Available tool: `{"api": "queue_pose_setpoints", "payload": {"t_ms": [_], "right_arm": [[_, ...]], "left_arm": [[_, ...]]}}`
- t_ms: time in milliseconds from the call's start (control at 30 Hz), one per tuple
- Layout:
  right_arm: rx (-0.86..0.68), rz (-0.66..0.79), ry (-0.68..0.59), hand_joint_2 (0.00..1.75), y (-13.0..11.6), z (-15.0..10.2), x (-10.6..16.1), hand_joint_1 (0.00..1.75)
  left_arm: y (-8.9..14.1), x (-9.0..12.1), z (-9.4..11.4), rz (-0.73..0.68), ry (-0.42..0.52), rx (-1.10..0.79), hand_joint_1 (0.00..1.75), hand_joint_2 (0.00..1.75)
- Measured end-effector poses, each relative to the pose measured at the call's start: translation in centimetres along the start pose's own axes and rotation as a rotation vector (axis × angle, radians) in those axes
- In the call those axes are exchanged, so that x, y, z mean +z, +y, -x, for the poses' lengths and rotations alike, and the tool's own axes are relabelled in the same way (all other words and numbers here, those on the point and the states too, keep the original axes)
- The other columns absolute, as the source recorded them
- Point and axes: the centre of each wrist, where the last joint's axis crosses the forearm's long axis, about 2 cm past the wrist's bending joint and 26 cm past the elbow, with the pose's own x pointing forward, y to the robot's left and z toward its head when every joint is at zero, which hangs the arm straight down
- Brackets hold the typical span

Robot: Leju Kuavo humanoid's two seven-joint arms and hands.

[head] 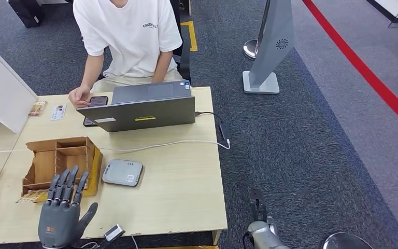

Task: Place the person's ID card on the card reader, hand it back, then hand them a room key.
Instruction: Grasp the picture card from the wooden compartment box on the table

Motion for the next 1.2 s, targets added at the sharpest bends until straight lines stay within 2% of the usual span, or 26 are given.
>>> {"api": "queue_pose_setpoints", "payload": {"t_ms": [133, 333, 533, 733, 933, 1200], "right_arm": [[0.012, -0.002, 0.0, 1.75, -0.1, -0.2, 0.0, 0.0], [0.019, -0.001, -0.004, 1.75, -0.2, -0.3, -0.1, 0.0], [0.021, 0.0, -0.008, 1.75, -0.2, -0.3, -0.1, 0.0], [0.023, 0.004, -0.015, 1.75, 0.0, -0.6, 0.2, 0.0], [0.023, 0.004, -0.022, 1.75, 0.1, -0.9, 0.3, 0.0], [0.024, 0.004, -0.027, 1.75, 0.1, -0.9, 0.3, 0.0]], "left_arm": [[0.0, 0.3, 0.8, 0.021, 0.024, -0.022, 0.0, 1.75], [-0.6, 0.9, 2.6, 0.06, -0.024, -0.031, 0.0, 1.75], [-1.1, 1.3, 3.5, 0.088, -0.018, -0.036, 0.0, 1.75], [-1.3, 2.0, 5.9, 0.106, -0.019, -0.062, 0.0, 1.75], [-1.4, 2.8, 8.5, 0.127, 0.037, -0.093, 0.0, 1.75], [-1.5, 3.2, 9.9, 0.133, 0.097, -0.106, 0.0, 1.75]]}}
